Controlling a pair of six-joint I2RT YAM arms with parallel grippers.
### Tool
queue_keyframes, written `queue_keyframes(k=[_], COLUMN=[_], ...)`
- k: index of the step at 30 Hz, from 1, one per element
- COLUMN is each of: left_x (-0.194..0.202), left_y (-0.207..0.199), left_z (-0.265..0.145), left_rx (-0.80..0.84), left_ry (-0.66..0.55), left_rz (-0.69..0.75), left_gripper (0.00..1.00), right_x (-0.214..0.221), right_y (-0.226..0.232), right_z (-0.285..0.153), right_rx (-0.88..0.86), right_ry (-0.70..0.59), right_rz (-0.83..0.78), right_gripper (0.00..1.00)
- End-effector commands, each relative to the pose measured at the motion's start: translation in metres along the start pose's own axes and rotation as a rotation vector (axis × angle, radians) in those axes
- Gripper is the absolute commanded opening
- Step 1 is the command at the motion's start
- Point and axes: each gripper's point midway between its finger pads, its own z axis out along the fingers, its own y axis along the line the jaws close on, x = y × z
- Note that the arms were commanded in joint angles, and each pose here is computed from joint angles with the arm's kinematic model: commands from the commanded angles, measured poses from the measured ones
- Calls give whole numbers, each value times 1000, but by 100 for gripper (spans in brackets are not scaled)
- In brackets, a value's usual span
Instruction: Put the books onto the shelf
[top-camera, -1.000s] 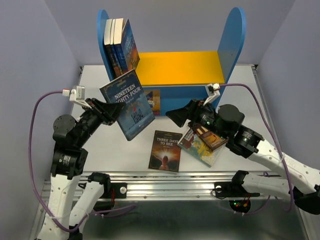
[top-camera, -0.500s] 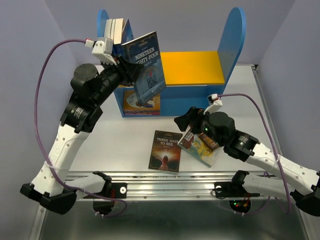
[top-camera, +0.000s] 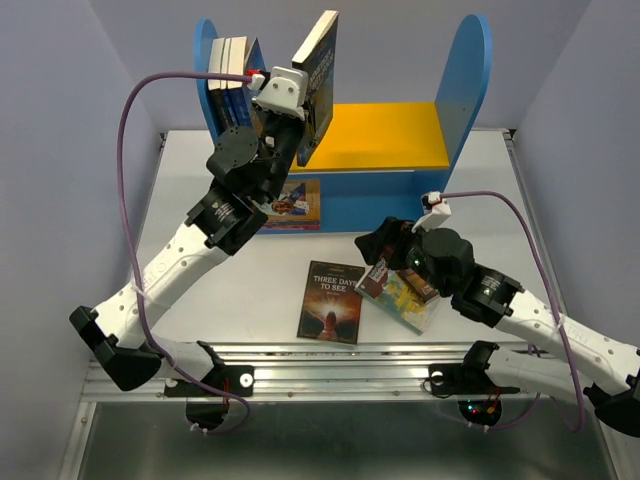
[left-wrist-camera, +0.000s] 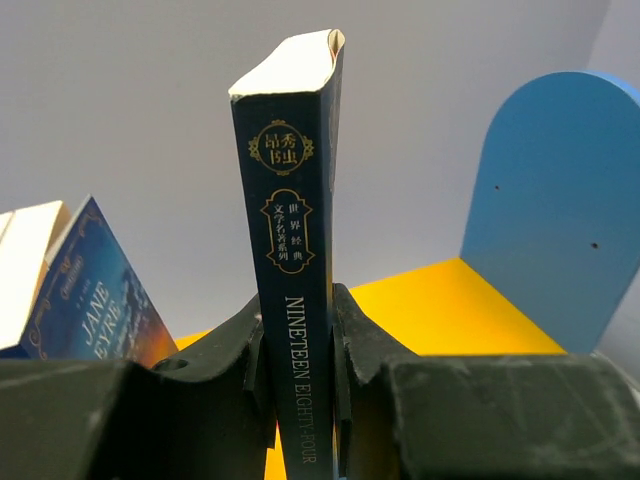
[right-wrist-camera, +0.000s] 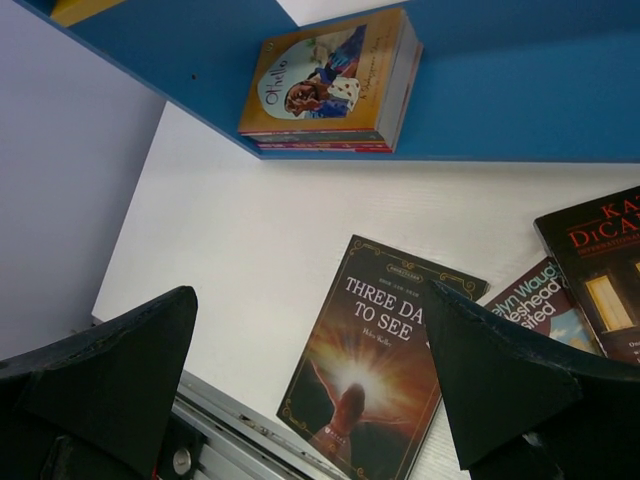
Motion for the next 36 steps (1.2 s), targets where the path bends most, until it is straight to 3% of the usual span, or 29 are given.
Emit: queue_keyframes(k=[1,16,25,36], left_x=[-81,-19,32,55], left_y=[40,65,75,93], left_z=[-8,21,32,33], left_rx=[-185,-264,-296,-331], left_ry=[-302,-307,-237,-240], left_rz=[12,-7,16,16], left_gripper=[0,0,0,0], right_x=[-8,-6,0,5], right_y=[-3,-11,-13,-13], right_z=[-2,0,1,3], right_rx=[10,33,34,25], right_ry=[-39,-40,-27,-6], right_rz=[-7,-29,-39,-58], right_gripper=[100,100,100,100])
